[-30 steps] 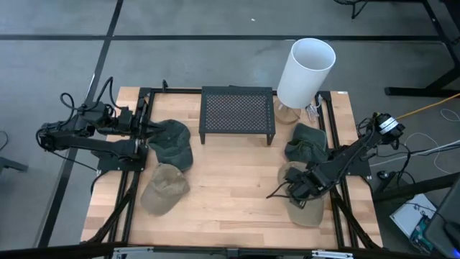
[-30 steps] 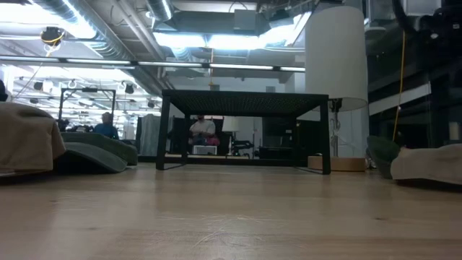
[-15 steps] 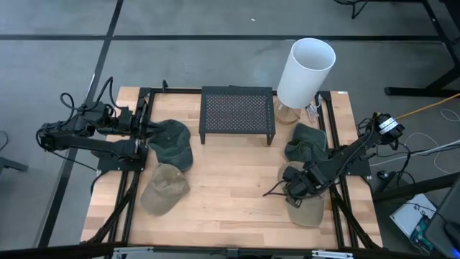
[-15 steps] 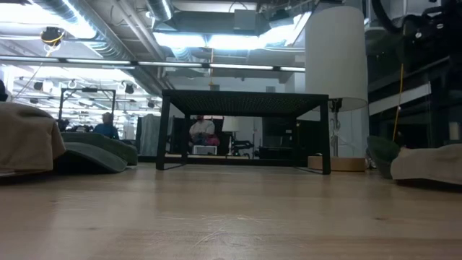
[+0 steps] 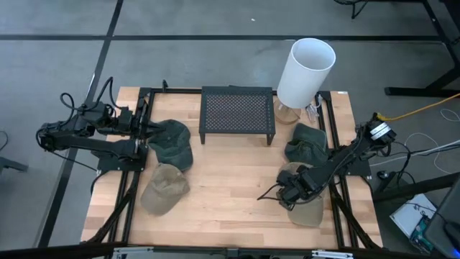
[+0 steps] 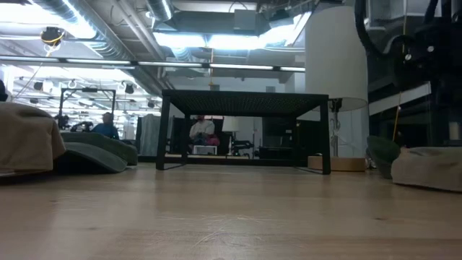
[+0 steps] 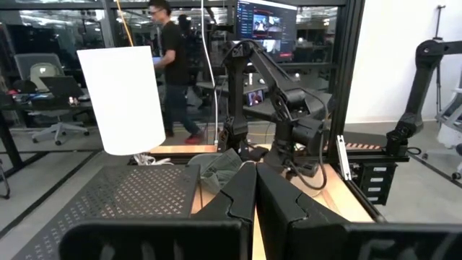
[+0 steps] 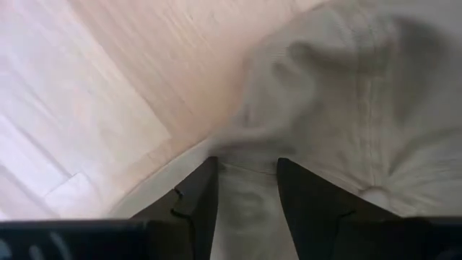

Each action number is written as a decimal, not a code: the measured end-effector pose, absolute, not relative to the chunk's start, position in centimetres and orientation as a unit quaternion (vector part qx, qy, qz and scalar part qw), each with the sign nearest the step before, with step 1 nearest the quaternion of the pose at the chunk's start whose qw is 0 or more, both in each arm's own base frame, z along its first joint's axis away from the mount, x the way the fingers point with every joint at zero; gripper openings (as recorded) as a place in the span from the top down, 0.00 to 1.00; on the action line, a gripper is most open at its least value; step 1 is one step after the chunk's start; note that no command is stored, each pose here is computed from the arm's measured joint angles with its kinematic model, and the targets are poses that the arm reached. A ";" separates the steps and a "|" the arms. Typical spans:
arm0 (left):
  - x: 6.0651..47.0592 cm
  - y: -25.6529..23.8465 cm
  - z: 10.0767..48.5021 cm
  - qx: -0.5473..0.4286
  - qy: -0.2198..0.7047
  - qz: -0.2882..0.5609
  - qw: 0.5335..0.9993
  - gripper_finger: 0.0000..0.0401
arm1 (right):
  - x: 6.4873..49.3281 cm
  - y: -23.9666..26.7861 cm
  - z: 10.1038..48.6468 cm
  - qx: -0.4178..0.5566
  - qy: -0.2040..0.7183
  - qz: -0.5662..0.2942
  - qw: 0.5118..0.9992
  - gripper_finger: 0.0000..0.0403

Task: Pick & Place hat
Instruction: Put the right brown cap on the shelf

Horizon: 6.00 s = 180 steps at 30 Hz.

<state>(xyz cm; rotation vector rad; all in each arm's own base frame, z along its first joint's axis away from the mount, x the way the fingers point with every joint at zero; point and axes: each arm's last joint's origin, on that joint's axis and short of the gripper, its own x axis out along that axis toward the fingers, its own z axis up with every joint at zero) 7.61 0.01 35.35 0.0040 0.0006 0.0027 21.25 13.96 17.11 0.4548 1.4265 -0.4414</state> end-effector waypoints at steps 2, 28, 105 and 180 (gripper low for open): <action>7.6 0.0 35.3 0.002 0.000 0.001 1.000 0.99 | 21.4 14.1 16.7 0.203 0.646 -0.203 0.708 0.65; 7.6 0.0 35.3 0.002 0.000 0.001 1.000 0.99 | 29.2 14.5 17.6 0.121 0.406 0.035 0.905 0.97; 7.6 0.0 35.9 -0.007 -0.030 0.003 1.000 0.99 | 17.8 27.2 12.6 0.583 0.338 -0.228 0.703 0.67; 7.6 -0.1 36.1 -0.020 -0.037 -0.012 0.999 0.99 | 15.8 16.4 13.6 0.499 0.287 -0.258 0.776 0.56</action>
